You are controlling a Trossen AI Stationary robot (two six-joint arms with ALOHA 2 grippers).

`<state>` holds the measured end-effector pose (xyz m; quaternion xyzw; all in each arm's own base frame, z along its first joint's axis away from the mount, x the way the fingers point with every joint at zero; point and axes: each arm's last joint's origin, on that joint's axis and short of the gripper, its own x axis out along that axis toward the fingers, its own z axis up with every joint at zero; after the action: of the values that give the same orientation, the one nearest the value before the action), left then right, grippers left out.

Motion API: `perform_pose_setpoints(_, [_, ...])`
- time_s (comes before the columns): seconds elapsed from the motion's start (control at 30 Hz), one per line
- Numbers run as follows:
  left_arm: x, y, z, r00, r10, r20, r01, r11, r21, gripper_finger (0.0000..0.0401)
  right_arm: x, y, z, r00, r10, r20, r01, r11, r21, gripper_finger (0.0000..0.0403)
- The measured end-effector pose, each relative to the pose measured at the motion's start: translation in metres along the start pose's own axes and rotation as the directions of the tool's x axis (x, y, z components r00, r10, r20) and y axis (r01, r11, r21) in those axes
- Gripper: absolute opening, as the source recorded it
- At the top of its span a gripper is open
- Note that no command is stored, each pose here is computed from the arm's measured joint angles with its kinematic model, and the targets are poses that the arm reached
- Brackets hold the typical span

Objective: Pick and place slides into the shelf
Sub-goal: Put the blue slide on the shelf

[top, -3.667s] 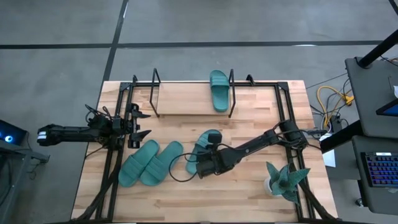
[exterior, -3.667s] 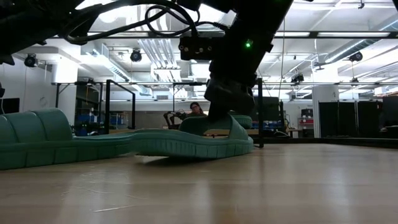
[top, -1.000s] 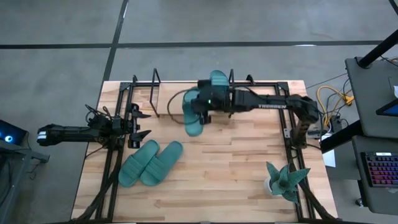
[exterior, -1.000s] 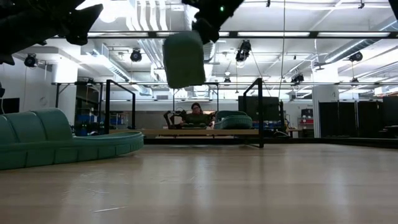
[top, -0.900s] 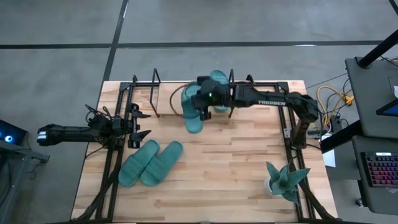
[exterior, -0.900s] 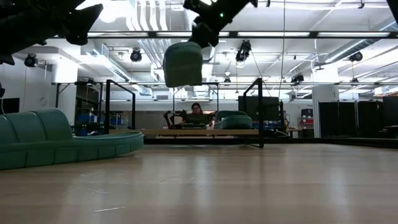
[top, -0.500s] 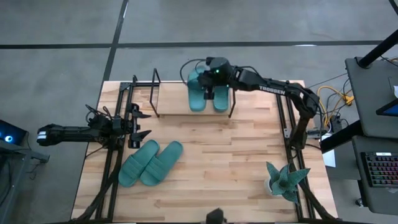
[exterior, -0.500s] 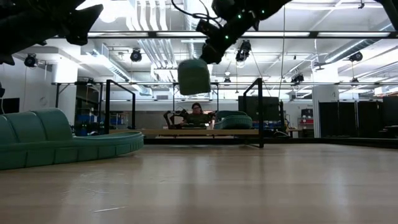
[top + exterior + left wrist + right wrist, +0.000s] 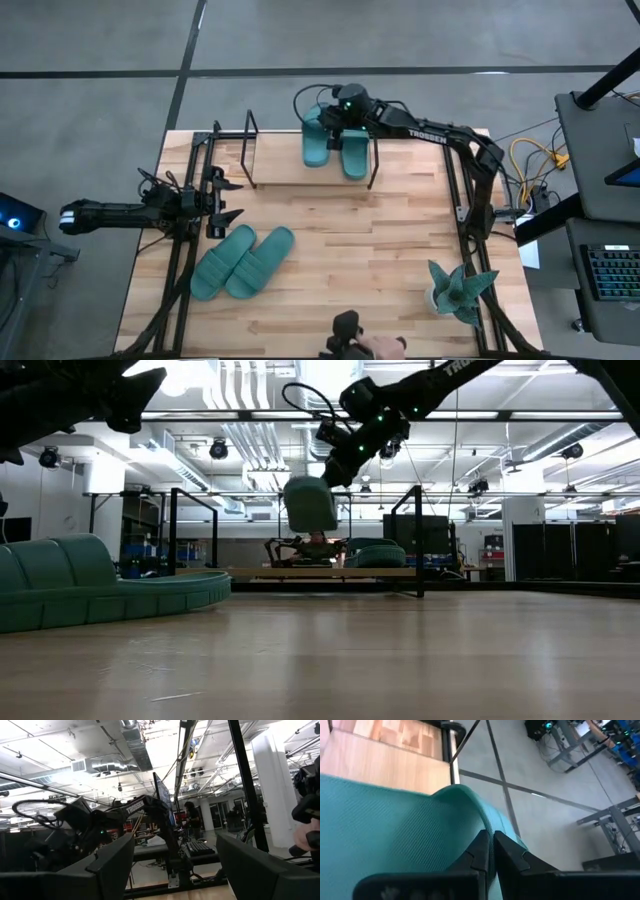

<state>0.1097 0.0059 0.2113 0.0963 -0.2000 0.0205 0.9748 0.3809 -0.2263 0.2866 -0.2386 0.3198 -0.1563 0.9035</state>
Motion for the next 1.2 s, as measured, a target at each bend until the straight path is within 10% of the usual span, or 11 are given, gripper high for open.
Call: perform_pose_setpoints(1.2, [0.000,0.000,0.000,1.000,0.000,-0.004,0.000,1.000,0.000,0.0268,0.032,0.001,-0.041,0.988,0.144,-0.056,-0.142,0.989,0.039,0.0011])
